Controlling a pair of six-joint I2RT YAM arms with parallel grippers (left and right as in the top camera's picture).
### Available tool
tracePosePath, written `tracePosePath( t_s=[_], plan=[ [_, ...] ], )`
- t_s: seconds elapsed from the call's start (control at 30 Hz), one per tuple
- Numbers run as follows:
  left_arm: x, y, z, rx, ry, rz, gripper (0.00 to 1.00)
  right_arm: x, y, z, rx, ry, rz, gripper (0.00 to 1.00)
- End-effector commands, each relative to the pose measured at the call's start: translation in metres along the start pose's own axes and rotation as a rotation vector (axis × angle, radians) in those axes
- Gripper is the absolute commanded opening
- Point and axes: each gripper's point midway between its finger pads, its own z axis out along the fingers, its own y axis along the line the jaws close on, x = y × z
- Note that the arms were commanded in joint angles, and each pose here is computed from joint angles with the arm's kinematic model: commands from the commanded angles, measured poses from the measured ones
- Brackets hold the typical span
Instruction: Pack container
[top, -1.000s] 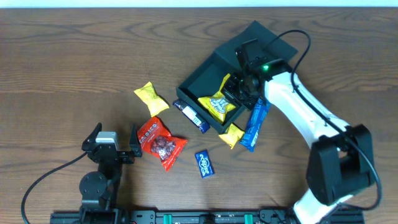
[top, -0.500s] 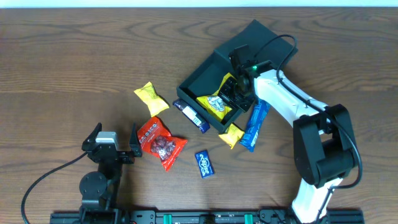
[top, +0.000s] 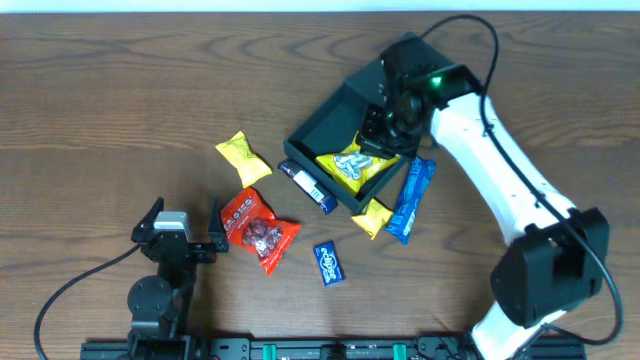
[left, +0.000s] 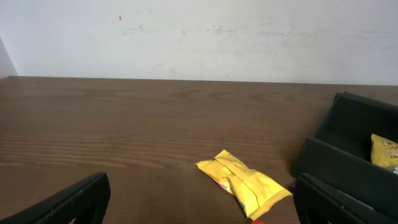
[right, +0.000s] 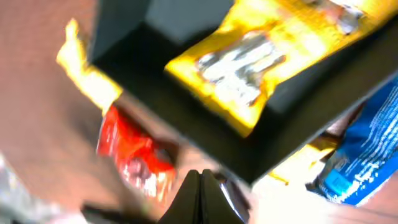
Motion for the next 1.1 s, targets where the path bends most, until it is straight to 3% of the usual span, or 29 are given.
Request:
tracePosePath(
  t_s=[0.0,0.17,0.23,0.27,0.4,0.6,0.77,0.9,1.07],
  plan=[
    [0.017,0.005,0.0,-0.027,0.052,-0.011,0.95,0.014,0.021,-0.024,-0.103,0.043,-0.291,0.16],
    [0.017,0.005,0.0,-0.027,0.052,-0.011,0.95,0.036,0.013,-0.024,-0.002,0.103,-0.311,0.4],
    [0.017,0.005,0.001,-0.027,0.052,-0.011,0.95,0.04,0.019,-0.014,0.036,0.083,-0.393,0.84],
    [0.017,0.005,0.0,-0.027,0.052,-0.011,0.95,0.042,0.026,-0.008,0.048,0.067,-0.464,0.99],
    [0.017,0.005,0.001,-0.027,0.052,-0.011,0.95,0.073,0.06,0.008,0.021,0.083,-0.821,0.99],
    [0.017,0.005,0.0,-0.027,0.052,-0.011,0.95,0.125,0.093,0.028,0.089,0.074,-1.023,0.99],
    [0.017,0.005,0.0,-0.027,0.052,-0.011,0.95,0.128,0.092,0.043,0.28,0.033,-1.365,0.99],
    [0.017,0.005,0.0,-0.027,0.052,-0.011,0.95,0.12,0.081,0.063,0.338,0.121,-1.619,0.99],
    [0.017,0.005,0.001,-0.027,0.052,-0.011,0.95,0.089,0.085,0.089,0.288,0.097,-1.628,0.99]
  ],
)
